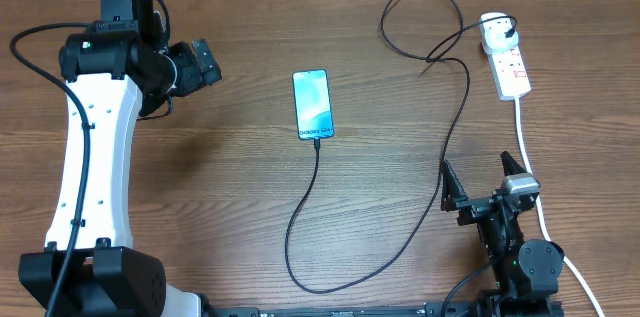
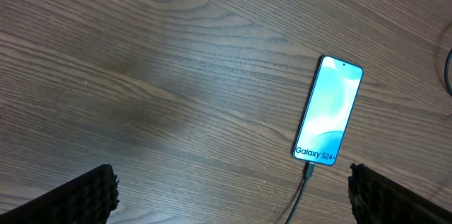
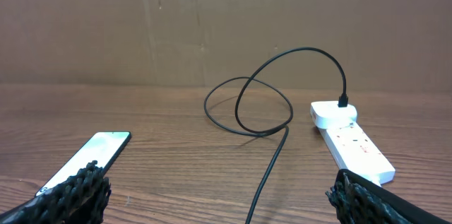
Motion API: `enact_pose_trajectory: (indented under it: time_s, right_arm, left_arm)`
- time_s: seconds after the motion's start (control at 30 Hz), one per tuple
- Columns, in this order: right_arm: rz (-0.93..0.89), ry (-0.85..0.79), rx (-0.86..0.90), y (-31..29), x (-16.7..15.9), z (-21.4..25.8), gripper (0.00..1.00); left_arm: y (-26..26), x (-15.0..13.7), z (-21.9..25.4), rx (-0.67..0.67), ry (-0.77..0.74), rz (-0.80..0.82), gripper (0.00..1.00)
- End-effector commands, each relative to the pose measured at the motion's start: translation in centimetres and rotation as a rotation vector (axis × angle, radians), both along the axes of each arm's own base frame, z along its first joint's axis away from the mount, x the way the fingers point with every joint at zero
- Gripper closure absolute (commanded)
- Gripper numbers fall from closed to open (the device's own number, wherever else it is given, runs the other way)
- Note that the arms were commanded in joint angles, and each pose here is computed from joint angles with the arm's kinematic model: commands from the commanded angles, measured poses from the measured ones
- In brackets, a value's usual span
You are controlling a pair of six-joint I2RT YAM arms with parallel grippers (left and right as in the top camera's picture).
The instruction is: Plug charger to phone and switch on socket
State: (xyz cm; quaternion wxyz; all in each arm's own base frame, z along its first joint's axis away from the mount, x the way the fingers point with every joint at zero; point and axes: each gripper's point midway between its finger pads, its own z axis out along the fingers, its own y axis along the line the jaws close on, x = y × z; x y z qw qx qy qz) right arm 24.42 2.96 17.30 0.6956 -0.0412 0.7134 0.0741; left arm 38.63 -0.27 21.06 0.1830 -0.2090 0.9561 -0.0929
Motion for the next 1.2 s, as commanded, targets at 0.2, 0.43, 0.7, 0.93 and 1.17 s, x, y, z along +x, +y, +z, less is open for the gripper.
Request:
enact_pose_trajectory:
  time_s: [0.2, 0.43, 0.7, 0.93, 1.17]
  right_arm:
    - [-0.003, -0.004, 0.009, -0.1, 0.0, -0.1, 0.00]
    - [-0.003, -0.005, 0.009, -0.1, 0.0, -0.1, 0.00]
    - [-0.003, -0.004, 0.009, -0.1, 0.0, -0.1, 0.00]
    - [-0.003, -0.004, 0.009, -0.1, 0.0, -0.1, 0.00]
    - [-0.003, -0.004, 0.009, -0.1, 0.0, -0.1, 0.00]
  left_arm:
    - [-0.1, 0.1, -0.1, 0.007, -0.002, -0.027, 0.00]
    - [0.1, -2.7, -1.1, 0.016, 0.121, -0.016, 0.00]
    - [-0.3, -4.0, -0.3, 0.066, 0.124, -0.080, 0.00]
    - [0.4, -5.7, 3.7, 0.126, -0.027, -0.059, 0.00]
    - [-0.1, -10.2, 1.3, 0.125, -0.125, -0.106, 0.00]
